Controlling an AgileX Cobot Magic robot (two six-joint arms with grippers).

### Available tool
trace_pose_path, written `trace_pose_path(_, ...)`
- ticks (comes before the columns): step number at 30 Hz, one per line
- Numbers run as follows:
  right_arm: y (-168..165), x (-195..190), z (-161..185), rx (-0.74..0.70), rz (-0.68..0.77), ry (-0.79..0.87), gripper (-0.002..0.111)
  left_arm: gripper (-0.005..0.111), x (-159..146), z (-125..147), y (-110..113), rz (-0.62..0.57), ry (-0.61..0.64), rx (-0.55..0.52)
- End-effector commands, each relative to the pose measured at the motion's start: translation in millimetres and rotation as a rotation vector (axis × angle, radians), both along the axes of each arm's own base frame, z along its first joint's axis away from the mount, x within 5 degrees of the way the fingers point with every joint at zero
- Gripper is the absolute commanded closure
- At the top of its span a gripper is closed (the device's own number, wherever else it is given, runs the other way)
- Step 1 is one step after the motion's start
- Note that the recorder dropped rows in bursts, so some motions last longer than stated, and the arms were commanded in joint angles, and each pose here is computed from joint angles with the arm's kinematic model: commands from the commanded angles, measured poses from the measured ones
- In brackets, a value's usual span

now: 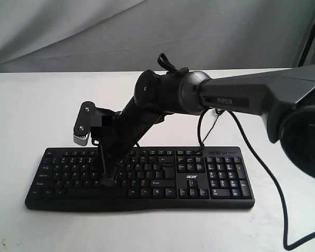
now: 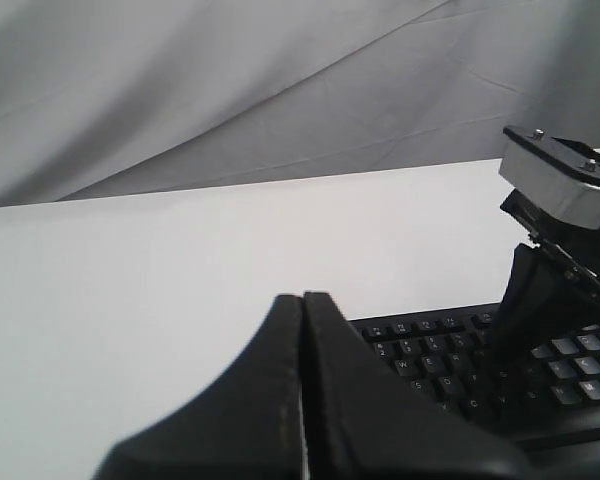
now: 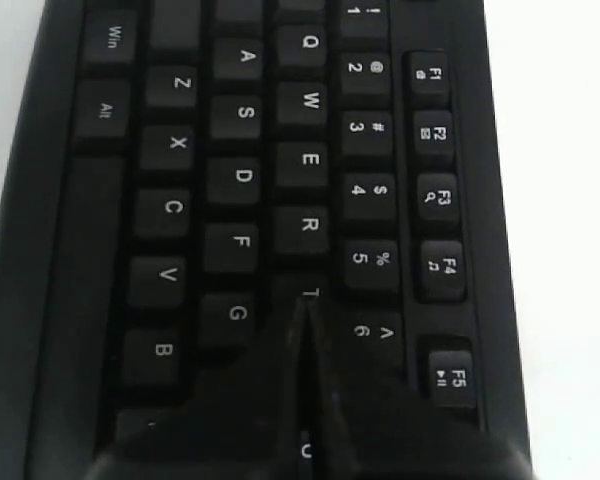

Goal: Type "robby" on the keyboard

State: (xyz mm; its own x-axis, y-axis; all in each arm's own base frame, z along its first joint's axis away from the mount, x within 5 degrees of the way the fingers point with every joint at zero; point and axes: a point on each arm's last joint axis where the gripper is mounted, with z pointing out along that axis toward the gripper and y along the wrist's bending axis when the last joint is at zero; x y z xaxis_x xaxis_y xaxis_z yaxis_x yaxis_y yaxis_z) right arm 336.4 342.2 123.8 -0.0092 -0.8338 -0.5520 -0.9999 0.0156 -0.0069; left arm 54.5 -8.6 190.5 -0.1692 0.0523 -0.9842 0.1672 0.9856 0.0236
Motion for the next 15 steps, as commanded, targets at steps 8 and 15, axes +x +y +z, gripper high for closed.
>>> trace_pose_path(8, -2, 3, 3, 0.005, -0.005, -0.003, 0.108, 0.107, 0, -1, 0, -0.005, -0.005, 0.001)
trace_pose_path(15, -2, 3, -6, -0.008, -0.004, 0.018, 0.108, 0.107, 0, -1, 0, -0.005, -0.005, 0.001)
